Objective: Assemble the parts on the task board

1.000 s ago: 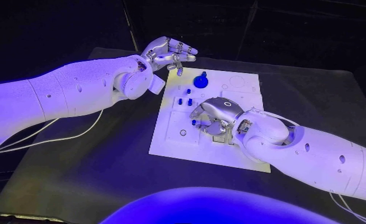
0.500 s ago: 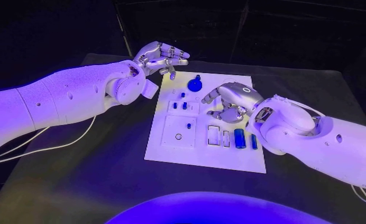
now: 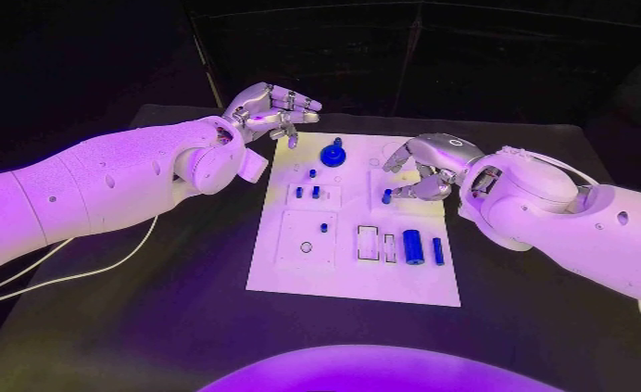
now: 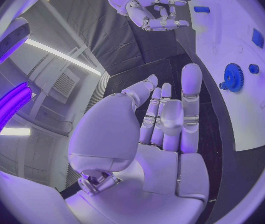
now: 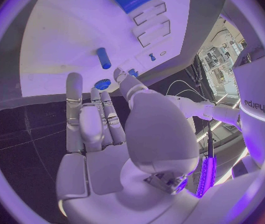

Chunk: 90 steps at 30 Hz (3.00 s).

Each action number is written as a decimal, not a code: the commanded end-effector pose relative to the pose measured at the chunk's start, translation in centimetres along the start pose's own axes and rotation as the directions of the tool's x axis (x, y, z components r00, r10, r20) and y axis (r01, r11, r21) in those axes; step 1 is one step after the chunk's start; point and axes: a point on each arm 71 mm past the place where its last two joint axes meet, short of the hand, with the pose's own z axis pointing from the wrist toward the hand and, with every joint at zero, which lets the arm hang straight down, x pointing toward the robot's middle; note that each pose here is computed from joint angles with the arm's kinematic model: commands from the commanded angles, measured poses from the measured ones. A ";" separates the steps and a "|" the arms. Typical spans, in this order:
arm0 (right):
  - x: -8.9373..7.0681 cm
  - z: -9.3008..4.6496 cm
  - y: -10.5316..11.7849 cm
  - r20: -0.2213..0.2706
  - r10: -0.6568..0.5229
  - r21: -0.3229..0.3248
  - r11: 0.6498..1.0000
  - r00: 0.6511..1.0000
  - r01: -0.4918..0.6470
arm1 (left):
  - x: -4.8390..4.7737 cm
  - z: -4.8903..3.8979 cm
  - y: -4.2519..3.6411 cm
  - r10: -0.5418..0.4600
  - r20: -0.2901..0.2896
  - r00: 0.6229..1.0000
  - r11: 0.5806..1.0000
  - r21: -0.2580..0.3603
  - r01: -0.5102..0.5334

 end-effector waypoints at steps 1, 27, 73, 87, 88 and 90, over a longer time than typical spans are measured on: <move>0.5 0.1 -0.2 -0.089 -0.028 0.035 0.999 0.996 0.031 | 0.08 0.04 -0.12 -0.008 -0.010 1.000 1.000 0.004 0.008; 1.7 1.8 0.6 -0.163 -0.033 0.014 0.999 0.986 0.036 | 0.10 0.03 -0.14 -0.008 -0.011 1.000 1.000 0.005 0.008; 0.1 0.0 2.0 0.059 0.119 -0.042 0.992 0.991 -0.116 | 0.03 0.04 -0.10 -0.008 -0.010 1.000 1.000 0.002 0.008; 1.0 2.1 9.2 -0.010 0.214 -0.244 0.947 0.977 -0.210 | 0.28 0.23 -0.13 -0.010 -0.015 1.000 1.000 0.006 0.010; 1.2 2.3 9.7 -0.019 0.214 -0.257 0.943 0.977 -0.212 | 0.29 0.24 -0.13 -0.010 -0.015 1.000 1.000 0.006 0.010; 1.7 2.6 10.3 -0.037 0.211 -0.275 0.938 0.977 -0.213 | 0.32 0.26 -0.14 -0.010 -0.016 1.000 1.000 0.006 0.010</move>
